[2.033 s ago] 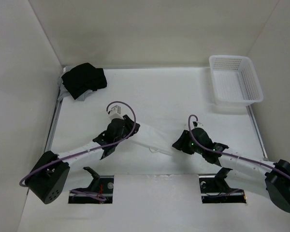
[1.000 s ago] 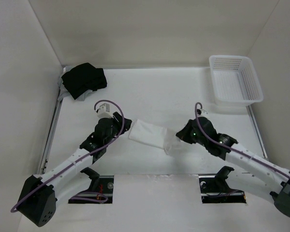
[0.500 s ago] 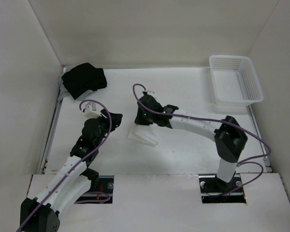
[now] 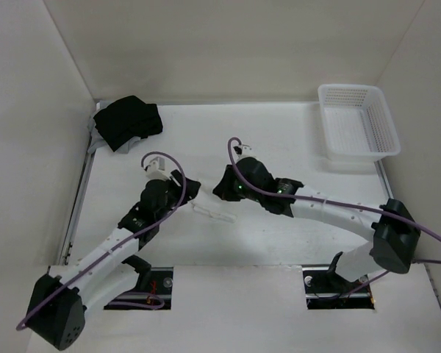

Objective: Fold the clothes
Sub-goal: Fold the tank top

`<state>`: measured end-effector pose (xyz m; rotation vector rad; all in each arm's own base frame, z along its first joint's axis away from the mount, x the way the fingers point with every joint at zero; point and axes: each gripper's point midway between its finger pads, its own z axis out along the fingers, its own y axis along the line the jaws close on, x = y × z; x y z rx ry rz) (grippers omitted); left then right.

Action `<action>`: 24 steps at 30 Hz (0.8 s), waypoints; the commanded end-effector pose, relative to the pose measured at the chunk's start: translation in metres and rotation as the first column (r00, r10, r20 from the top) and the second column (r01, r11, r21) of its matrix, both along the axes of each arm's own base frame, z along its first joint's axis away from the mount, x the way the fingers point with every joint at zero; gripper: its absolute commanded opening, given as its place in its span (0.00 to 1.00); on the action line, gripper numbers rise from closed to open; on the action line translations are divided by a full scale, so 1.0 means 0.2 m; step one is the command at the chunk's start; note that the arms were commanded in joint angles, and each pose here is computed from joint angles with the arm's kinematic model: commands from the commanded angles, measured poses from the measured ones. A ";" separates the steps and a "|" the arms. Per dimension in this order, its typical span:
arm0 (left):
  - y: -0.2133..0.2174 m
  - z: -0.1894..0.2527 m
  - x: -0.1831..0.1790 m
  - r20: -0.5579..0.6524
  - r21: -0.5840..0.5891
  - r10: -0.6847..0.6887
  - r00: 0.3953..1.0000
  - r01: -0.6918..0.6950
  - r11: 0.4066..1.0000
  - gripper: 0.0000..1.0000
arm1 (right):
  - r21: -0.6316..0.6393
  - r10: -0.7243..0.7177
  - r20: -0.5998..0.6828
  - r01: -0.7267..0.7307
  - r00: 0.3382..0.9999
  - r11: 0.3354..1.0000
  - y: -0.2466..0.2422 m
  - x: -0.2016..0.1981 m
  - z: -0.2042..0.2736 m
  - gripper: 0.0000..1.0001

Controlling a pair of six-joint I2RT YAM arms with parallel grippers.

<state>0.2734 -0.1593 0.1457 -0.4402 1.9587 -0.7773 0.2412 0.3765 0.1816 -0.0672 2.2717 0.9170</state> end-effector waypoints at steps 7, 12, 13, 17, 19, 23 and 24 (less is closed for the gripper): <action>-0.20 -0.08 -0.09 0.012 0.057 -0.100 0.995 0.100 0.993 0.48 | -0.016 -0.095 0.088 0.097 0.992 0.995 -0.28 -0.02 -0.21 0.14; -0.09 -0.21 -0.21 -0.029 0.073 -0.071 0.997 0.073 0.995 0.55 | 0.020 -0.156 0.115 0.154 0.981 0.988 -0.49 -0.12 -0.29 0.43; -0.07 -0.22 -0.24 -0.039 0.066 -0.066 0.997 0.069 0.995 0.58 | 0.023 -0.158 0.110 0.156 0.981 0.987 -0.52 -0.15 -0.32 0.46; -0.03 -0.25 -0.28 -0.066 0.050 -0.049 0.997 0.053 0.997 0.66 | 0.051 -0.198 0.119 0.193 0.973 0.980 -0.65 -0.18 -0.34 0.51; -0.03 -0.24 -0.29 -0.077 0.046 -0.055 0.996 0.059 0.997 0.68 | 0.077 -0.222 0.132 0.213 0.966 0.974 -0.72 -0.18 -0.32 0.54; 0.02 -0.20 -0.30 -0.063 0.053 -0.034 0.997 0.037 0.998 0.70 | 0.096 -0.279 0.153 0.267 0.948 0.959 -0.84 -0.16 -0.30 0.60; 0.04 -0.18 -0.30 -0.053 0.051 -0.015 0.998 0.018 0.999 0.71 | 0.095 -0.301 0.152 0.289 0.941 0.953 -0.88 -0.15 -0.30 0.61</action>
